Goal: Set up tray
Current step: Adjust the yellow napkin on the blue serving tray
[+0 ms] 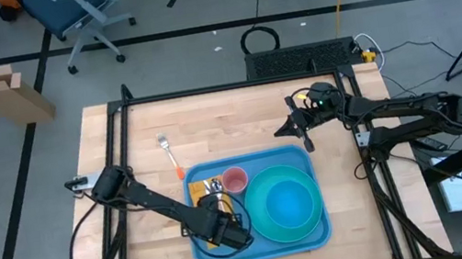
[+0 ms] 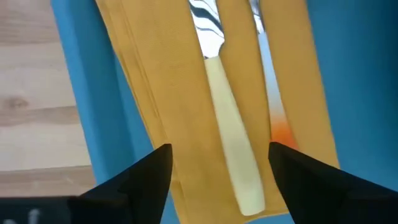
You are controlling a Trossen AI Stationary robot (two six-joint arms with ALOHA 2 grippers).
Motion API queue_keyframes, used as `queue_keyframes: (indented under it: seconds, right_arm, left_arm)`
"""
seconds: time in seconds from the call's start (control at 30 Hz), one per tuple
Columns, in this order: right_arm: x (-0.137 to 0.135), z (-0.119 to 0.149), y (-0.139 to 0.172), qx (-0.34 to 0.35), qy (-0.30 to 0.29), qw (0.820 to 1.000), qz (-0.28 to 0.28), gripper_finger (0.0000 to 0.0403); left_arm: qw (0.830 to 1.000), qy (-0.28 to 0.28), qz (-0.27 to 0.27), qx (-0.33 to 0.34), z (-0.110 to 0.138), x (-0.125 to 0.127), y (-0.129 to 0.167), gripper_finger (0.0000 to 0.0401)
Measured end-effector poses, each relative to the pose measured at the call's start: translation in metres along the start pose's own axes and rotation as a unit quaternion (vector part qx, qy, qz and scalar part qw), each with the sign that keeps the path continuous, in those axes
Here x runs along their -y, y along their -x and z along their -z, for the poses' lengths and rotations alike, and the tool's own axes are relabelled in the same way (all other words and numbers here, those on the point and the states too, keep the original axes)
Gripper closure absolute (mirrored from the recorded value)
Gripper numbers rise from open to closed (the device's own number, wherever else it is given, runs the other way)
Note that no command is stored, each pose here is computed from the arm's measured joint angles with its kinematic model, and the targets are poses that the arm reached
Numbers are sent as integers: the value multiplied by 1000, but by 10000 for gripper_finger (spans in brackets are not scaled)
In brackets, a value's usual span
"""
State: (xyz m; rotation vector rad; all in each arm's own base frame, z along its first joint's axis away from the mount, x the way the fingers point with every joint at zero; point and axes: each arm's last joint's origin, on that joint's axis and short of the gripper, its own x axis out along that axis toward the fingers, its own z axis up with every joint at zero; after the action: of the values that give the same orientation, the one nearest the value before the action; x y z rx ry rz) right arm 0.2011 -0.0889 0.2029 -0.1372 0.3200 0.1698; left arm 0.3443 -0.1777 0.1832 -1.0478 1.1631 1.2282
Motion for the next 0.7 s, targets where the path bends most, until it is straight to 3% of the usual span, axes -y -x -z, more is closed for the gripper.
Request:
queue_keyframes:
  seconds: [0.2,0.43,0.7]
  right_arm:
    - [0,0,0,0,0,1000,0,403]
    - [0,-1,0,4,3,1000,1,403]
    - [1,-2,0,9,-6,1000,3,403]
  left_arm:
    - [1000,-17,-9,4,8,-6,1,199]
    - [990,-140,-11,-5,23,-13,7,292]
    - [983,-184,0,30,31,-16,4,340]
